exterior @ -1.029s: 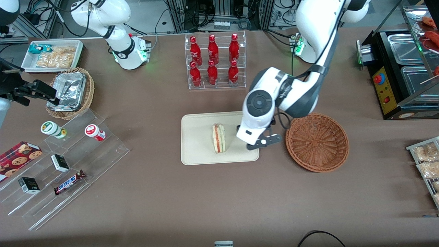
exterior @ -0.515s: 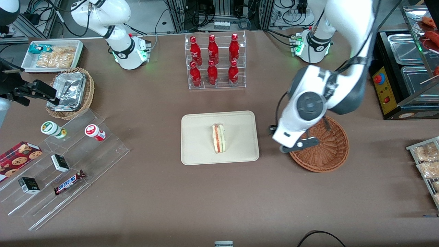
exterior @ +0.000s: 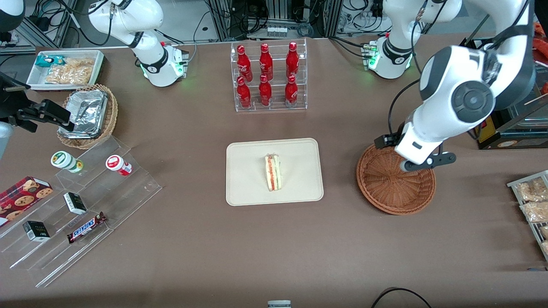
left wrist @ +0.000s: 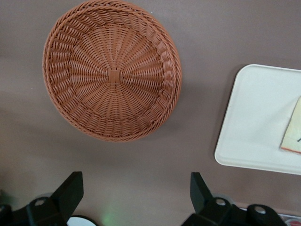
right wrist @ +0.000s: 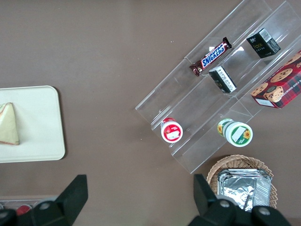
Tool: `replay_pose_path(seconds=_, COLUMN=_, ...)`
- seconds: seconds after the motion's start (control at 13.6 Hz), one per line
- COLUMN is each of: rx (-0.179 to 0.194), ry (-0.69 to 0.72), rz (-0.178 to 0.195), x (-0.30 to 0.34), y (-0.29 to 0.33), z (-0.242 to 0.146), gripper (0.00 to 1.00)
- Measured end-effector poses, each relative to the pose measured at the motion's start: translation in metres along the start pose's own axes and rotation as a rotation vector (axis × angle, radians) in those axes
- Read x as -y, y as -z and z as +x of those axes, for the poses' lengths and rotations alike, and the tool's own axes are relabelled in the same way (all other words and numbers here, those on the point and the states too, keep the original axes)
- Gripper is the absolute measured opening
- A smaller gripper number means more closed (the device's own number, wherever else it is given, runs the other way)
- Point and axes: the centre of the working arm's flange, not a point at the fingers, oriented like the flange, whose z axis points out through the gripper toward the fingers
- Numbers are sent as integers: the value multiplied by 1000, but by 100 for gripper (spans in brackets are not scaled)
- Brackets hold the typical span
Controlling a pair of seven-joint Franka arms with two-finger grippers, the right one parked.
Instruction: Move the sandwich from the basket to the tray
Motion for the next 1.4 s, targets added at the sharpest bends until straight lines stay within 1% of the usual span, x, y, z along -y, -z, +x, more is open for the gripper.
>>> replay_pose_path(seconds=0.29, rx=17, ry=-64, rz=7, x=37, y=23, z=-8, gripper=100)
replay_pose_path(seconds=0.66, rx=10, ry=-146, rz=1, x=78, y=48, z=-16, gripper=100)
replay_pose_path(seconds=0.88, rx=-15, ry=-178, rz=-3, x=105, y=61, z=-15, gripper=100)
replay_pose_path(seconds=1.03, rx=-46, ry=-183, rz=16, x=118, y=74, z=-14, gripper=100)
replay_pose_path(seconds=1.18, rx=-73, ry=-183, rz=21, x=130, y=86, z=-12, gripper=100)
replay_pose_path(seconds=1.4, rx=-85, ry=-170, rz=14, x=144, y=92, z=-10, gripper=100)
